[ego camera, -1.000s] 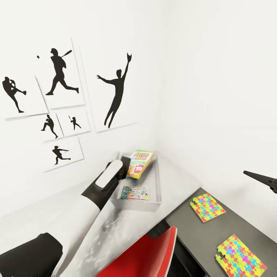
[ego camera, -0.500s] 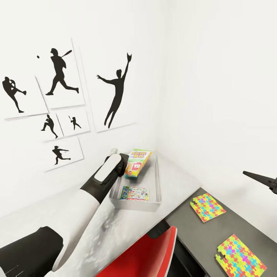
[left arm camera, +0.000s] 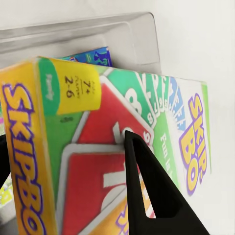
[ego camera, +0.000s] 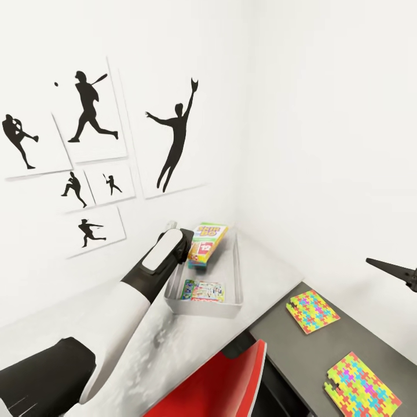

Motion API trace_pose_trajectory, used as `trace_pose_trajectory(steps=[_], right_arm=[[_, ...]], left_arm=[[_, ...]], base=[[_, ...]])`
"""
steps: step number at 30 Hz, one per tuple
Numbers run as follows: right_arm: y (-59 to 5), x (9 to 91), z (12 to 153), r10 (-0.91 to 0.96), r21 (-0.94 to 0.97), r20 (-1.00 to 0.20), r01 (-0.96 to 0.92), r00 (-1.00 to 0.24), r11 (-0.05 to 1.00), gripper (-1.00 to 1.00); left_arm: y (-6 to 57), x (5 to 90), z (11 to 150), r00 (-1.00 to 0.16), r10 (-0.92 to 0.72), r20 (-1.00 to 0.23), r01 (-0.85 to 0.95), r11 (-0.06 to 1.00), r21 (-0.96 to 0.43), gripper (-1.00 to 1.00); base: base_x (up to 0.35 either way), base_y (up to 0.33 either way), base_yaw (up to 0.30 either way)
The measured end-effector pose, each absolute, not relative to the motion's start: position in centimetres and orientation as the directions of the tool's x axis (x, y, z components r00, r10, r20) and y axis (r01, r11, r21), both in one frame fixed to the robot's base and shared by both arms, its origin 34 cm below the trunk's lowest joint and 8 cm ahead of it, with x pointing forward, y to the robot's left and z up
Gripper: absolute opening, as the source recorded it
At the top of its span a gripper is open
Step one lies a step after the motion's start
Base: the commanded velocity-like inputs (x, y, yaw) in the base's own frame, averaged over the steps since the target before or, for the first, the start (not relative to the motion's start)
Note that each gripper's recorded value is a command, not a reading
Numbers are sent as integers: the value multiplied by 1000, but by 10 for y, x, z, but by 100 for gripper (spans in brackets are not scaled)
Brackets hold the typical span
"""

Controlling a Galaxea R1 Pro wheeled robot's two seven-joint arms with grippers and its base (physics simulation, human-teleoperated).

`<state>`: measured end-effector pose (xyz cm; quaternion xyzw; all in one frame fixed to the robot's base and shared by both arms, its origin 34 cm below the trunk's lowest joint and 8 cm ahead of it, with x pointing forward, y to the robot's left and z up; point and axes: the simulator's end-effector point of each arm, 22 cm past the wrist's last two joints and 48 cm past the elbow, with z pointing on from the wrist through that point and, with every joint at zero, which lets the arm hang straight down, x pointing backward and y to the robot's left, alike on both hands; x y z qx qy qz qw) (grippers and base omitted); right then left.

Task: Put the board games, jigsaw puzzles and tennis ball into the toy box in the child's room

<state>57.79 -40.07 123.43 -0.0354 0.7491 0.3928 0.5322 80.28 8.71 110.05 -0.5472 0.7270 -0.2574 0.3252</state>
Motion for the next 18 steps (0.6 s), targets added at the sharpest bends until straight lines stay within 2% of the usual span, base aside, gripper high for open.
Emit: trace_pose_trajectory(steps=[6,18], right_arm=[[-397,576,1223,367,587,-793,-449,-486,674,100],[-396,579,1212,368,604,-775,-431,-514,670,100]], left_arm=[[92,808,1091,-185,-962,-202,-644,274,-714,-100],[101,817,1076,-177,-960,-215,-678,277,-681,-100]], base=[[0,0,0],[0,0,0]])
